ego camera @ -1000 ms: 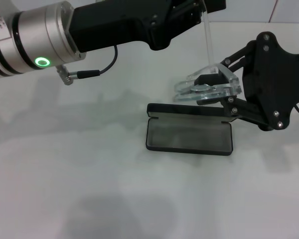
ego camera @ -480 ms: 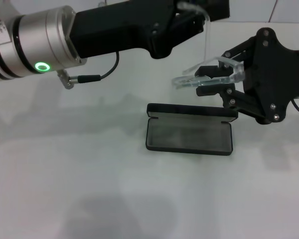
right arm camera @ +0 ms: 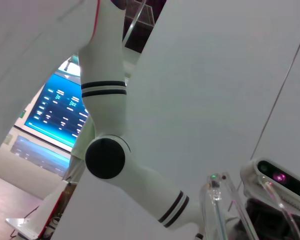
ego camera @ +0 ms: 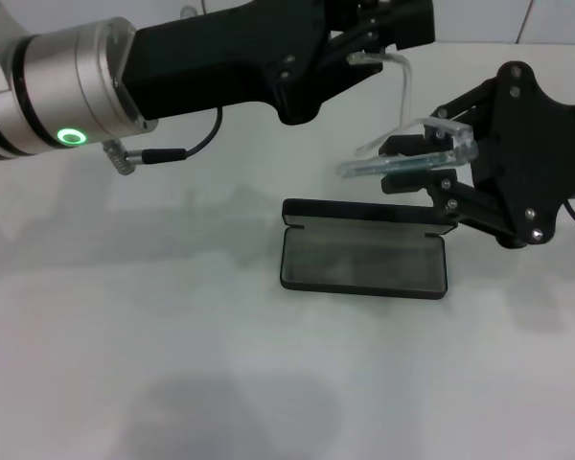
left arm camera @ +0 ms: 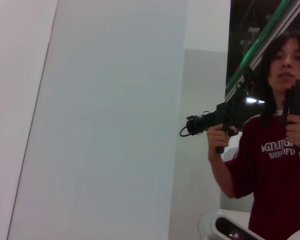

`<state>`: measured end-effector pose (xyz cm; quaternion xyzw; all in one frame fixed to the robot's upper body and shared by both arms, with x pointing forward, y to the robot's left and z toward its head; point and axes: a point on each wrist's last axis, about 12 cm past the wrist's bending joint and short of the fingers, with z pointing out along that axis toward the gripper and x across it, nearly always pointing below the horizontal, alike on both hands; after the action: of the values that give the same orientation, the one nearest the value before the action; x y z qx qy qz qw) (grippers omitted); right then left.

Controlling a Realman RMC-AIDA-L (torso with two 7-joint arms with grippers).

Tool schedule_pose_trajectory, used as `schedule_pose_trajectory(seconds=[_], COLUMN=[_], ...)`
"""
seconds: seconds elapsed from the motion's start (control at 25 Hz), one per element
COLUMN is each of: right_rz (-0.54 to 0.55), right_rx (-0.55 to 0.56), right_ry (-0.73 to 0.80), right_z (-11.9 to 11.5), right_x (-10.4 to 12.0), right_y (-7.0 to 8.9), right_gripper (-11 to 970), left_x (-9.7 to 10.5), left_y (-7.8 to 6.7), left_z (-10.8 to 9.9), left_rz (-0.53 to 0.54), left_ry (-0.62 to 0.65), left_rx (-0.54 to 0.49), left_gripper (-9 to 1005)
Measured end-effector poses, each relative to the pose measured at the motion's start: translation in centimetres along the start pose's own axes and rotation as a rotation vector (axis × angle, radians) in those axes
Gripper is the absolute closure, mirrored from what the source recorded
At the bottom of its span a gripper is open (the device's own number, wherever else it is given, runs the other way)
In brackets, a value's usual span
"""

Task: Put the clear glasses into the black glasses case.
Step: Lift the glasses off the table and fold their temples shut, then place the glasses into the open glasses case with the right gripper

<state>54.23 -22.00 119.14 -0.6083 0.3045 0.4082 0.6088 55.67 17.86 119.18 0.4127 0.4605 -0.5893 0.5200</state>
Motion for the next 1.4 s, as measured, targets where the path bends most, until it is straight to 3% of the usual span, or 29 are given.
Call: schedule_pose_trajectory(seconds=[0.68,1.08,1.24,1.4], right_rz=[0.007,0.012,0.054,0.223], right_rx=[0.056,0.059,0.065,0.057], right_ry=[-0.053,-0.045,-0.030,0.073], right_z=[-0.3,-0.4,-0.8,-1.1], right_x=[0.1,0.2,0.3,-0.3], right_y=[0.2,0.2,0.6,-0.1], right_gripper=[838,837,836,836], left_x=[0.0,-0.2,-0.6,-0.9], left_y=[-0.9,-0.9,-0.9,-1.9], left_z=[0.2,-0.7,-4.4,-9.6], left_rz=[0.001,0.019,0.046,0.077], left_ry=[-0.009,-0.022,-0.063,-0.078], left_rx=[0.078,0.047,-0.096,-0.260], left_gripper=[925,925,925,925])
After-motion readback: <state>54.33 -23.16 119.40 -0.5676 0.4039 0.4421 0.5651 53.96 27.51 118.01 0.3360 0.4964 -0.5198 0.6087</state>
